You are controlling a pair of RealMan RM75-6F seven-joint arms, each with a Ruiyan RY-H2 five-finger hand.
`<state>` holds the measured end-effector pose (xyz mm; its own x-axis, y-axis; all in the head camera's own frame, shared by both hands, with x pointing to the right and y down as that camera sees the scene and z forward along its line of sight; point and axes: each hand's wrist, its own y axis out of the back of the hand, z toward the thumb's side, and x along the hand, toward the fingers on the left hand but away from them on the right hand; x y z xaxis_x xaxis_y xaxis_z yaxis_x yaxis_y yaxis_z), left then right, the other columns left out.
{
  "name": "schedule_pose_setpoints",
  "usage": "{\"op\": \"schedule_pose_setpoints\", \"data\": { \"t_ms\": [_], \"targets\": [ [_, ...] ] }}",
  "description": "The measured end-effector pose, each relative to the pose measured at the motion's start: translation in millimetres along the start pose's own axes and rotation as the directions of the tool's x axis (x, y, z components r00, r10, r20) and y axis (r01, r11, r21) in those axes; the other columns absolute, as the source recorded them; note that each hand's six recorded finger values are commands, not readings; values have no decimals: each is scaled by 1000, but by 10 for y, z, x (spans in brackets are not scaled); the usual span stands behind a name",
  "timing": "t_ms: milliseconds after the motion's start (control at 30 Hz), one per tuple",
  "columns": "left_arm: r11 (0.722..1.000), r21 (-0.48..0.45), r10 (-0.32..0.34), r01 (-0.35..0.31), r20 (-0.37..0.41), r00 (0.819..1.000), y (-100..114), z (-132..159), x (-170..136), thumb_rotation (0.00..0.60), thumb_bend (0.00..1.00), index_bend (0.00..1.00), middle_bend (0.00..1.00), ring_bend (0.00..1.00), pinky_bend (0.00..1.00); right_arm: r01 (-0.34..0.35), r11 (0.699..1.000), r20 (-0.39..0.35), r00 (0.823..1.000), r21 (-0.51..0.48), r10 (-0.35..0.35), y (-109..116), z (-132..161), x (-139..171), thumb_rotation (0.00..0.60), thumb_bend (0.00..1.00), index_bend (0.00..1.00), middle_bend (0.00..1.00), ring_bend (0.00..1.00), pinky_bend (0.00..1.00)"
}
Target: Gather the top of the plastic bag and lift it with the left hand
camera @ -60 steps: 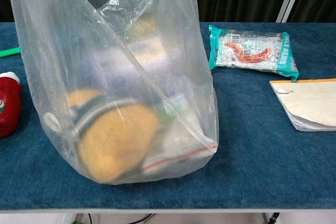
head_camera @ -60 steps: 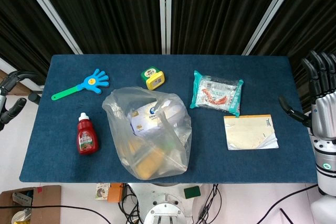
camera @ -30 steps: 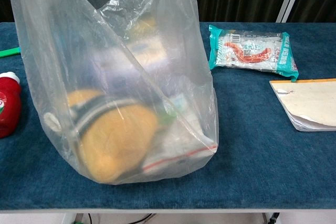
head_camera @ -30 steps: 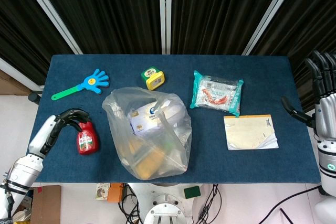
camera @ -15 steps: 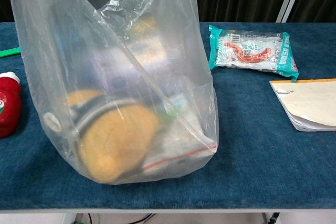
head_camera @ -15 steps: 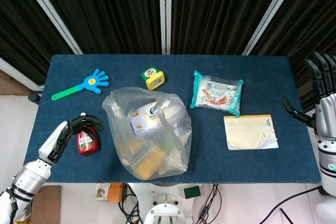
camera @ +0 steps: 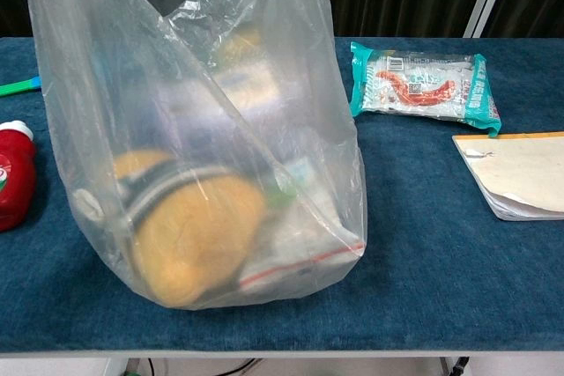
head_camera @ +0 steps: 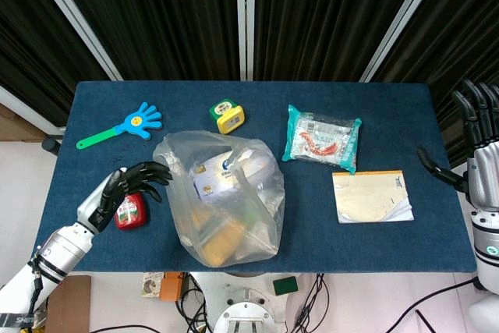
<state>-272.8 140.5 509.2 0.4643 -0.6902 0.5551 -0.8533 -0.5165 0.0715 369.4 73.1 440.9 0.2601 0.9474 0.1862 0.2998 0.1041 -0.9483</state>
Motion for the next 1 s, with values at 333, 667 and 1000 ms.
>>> {"op": "schedule_pose_setpoints", "data": {
  "t_ms": [333, 667, 1000],
  "targets": [
    [999, -19, -45, 44, -37, 998, -64, 33, 118, 0, 72, 263, 293, 281, 432, -8, 1000, 5, 1000, -1, 8, -26, -20, 4, 600, 224, 0, 0, 0, 0],
    [996, -15, -84, 83, -57, 995, -136, 137, 263, 0, 76, 261, 290, 279, 433, -8, 1000, 7, 1000, -8, 8, -41, -34, 8, 600, 224, 0, 0, 0, 0],
    [990, -62, -126, 123, -34, 991, -213, 302, 407, 0, 76, 245, 284, 265, 423, -7, 1000, 8, 1000, -9, 7, -36, -55, 9, 600, 224, 0, 0, 0, 0]
  ]
}}
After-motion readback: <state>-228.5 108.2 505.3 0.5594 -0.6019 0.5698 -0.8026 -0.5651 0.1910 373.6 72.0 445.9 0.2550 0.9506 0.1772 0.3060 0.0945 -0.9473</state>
